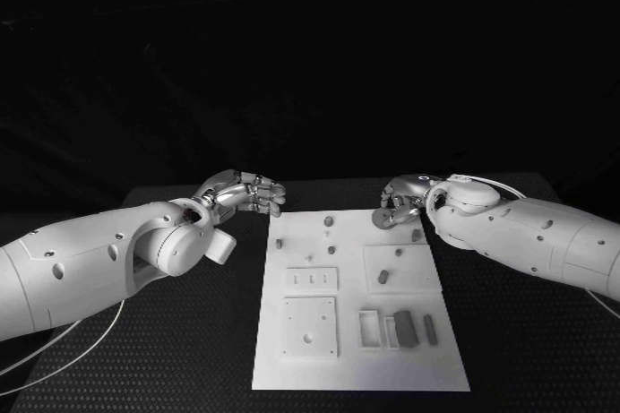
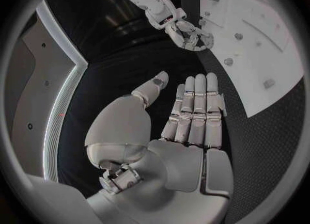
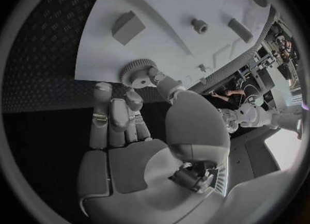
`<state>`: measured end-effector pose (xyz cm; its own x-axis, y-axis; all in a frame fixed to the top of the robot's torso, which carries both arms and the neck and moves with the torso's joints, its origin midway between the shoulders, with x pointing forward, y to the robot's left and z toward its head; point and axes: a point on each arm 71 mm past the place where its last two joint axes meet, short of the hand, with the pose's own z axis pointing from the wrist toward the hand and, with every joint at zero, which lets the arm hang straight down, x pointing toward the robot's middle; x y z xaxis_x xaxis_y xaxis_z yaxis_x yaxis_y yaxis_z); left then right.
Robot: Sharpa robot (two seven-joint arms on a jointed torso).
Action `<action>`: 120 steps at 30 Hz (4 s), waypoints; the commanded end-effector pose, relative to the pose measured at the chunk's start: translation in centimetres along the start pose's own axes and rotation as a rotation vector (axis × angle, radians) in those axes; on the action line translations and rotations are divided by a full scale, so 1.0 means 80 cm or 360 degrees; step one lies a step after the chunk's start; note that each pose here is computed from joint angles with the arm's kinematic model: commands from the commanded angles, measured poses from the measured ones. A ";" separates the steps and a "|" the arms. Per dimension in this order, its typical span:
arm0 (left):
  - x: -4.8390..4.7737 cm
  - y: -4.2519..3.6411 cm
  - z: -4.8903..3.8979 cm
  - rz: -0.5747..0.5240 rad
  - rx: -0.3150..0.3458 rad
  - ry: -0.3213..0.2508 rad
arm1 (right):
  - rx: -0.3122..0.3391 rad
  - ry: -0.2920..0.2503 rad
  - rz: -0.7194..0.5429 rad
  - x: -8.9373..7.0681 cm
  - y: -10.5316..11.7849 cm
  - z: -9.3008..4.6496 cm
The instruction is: Assemble the parts on the task board
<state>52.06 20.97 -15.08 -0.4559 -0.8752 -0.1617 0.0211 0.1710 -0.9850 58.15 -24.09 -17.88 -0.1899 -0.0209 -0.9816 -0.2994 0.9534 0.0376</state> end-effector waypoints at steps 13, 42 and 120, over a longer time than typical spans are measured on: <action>0.002 -0.0018 0.001 0.0002 0.0011 0.0022 | -0.0021 0.0020 -0.0070 0.010 -0.001 -0.003; 0.000 -0.0014 0.000 0.0004 0.0005 0.0012 | 0.0055 0.0108 -0.0119 0.021 -0.006 -0.004; 0.003 -0.0021 -0.001 0.0003 0.0001 0.0014 | -0.0500 -0.0407 -0.0428 0.010 0.181 -0.016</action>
<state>51.90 21.06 -15.11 -0.4564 -0.8747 -0.1630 0.0119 0.1772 -0.9841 52.39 -10.77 -17.83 0.1445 -0.1226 -0.9819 -0.5824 0.7917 -0.1846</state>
